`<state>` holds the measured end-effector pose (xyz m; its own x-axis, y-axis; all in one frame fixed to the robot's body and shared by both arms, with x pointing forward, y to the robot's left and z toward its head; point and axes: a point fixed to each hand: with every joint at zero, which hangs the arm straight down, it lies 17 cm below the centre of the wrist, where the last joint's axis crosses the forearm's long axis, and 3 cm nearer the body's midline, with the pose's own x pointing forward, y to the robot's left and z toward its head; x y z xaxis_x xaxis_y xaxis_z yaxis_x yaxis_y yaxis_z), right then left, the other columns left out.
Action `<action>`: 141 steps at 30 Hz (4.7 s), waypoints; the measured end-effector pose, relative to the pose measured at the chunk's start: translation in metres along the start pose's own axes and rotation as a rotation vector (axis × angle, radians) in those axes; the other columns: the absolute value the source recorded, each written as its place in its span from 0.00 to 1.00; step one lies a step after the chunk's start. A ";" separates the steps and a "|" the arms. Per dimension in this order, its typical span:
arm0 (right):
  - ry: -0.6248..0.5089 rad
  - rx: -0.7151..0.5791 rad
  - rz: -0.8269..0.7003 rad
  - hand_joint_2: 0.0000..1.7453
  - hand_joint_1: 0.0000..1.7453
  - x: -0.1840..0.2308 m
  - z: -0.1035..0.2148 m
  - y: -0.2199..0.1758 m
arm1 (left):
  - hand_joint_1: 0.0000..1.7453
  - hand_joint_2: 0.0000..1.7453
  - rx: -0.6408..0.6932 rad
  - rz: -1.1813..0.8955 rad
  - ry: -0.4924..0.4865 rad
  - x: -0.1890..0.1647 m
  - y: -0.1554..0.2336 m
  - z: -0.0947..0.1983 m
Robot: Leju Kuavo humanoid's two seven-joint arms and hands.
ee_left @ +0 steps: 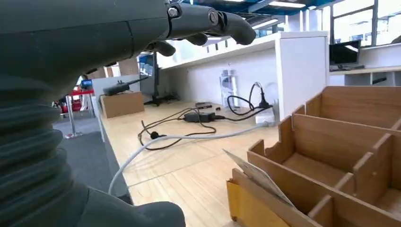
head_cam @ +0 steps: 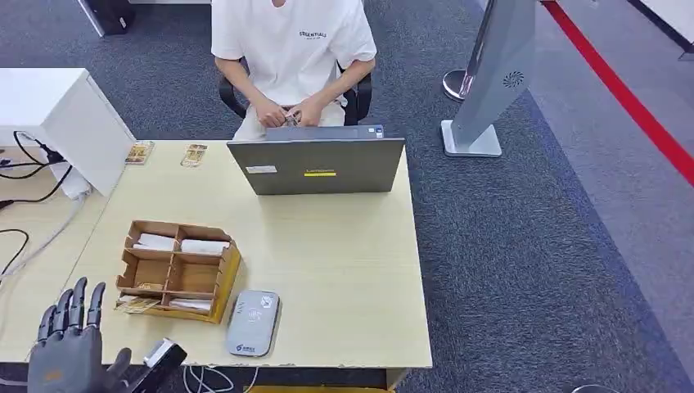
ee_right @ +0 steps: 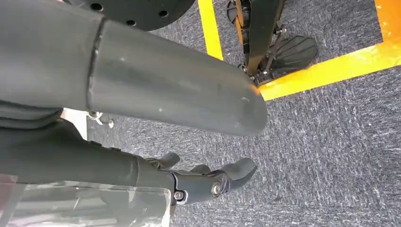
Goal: Pass the card to the sensor for recognition and then transmit it.
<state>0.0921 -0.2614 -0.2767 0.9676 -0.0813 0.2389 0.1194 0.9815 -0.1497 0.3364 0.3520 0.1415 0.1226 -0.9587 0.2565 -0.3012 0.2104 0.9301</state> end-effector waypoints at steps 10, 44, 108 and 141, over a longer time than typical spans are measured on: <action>-0.001 0.001 0.006 0.00 0.00 0.000 0.000 0.000 | 0.00 1.00 0.021 -0.009 0.022 -0.007 0.004 -0.001; -0.011 0.012 0.043 0.00 0.00 0.004 0.000 0.003 | 0.00 1.00 0.004 -0.030 0.046 -0.007 -0.023 -0.023; -0.007 0.020 0.103 0.00 0.00 0.006 0.000 0.006 | 1.00 1.00 -0.029 -0.003 0.058 -0.012 -0.060 -0.043; 0.043 0.005 0.082 0.00 0.00 -0.012 0.001 0.002 | 1.00 1.00 0.112 -0.006 -0.285 0.092 0.019 -0.024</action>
<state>0.0802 -0.2584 -0.2789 0.9828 -0.0078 0.1847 0.0384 0.9859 -0.1627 0.3649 0.2722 0.1892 -0.1411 -0.9783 0.1518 -0.4053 0.1970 0.8927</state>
